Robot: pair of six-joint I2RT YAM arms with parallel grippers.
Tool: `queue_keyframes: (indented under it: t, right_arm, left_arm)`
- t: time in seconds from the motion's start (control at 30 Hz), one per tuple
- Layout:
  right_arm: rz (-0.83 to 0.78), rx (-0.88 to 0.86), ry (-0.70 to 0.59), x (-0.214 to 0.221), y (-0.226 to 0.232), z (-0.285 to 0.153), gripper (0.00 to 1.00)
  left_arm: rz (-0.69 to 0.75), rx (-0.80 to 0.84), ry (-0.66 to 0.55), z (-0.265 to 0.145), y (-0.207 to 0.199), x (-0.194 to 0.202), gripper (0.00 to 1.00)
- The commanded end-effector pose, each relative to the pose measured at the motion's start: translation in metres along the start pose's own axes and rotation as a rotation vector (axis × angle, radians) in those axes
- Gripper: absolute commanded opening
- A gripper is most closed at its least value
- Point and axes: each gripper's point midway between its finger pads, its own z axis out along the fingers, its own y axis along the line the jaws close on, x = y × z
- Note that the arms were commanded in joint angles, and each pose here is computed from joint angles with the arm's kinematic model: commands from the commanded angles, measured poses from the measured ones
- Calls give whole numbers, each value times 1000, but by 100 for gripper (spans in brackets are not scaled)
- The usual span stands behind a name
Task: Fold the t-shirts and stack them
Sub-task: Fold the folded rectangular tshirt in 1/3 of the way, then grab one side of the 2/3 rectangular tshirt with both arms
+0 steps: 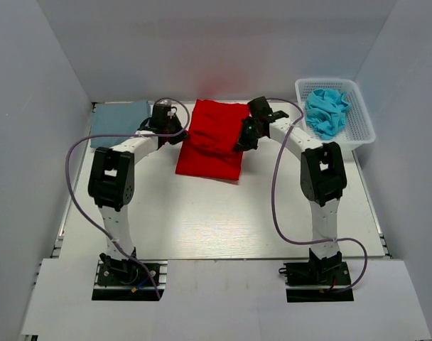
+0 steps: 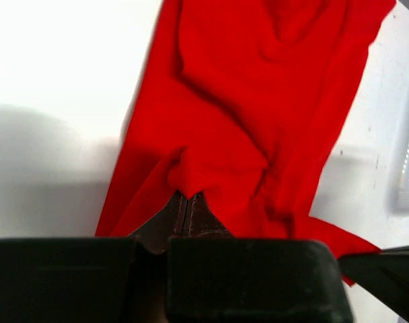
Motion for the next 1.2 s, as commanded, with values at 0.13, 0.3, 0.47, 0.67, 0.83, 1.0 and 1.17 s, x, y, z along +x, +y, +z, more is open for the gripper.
queue_keyframes:
  t: [0.13, 0.3, 0.47, 0.67, 0.83, 1.0, 1.17]
  right_arm:
    - [53, -116, -85, -60, 10, -1, 0]
    - [94, -156, -141, -96, 7, -12, 91]
    - [11, -147, -170, -95, 10, -34, 91]
    - [-44, -73, -19, -8, -21, -36, 91]
    - [-57, -76, 56, 44, -30, -20, 91]
    - [-33, -102, 124, 62, -28, 3, 91]
    - [-12, -69, 170, 78, -34, 18, 91]
  left_arm:
    - [56, 148, -40, 42, -42, -45, 0]
    - [54, 88, -69, 42, -43, -80, 100]
    - [103, 45, -112, -1, -44, -88, 100]
    - [100, -59, -37, -43, 0, -25, 100]
    - [105, -149, 37, -36, 36, 16, 96]
    - [96, -183, 106, -12, 55, 37, 85]
    - [86, -231, 180, -4, 73, 60, 69]
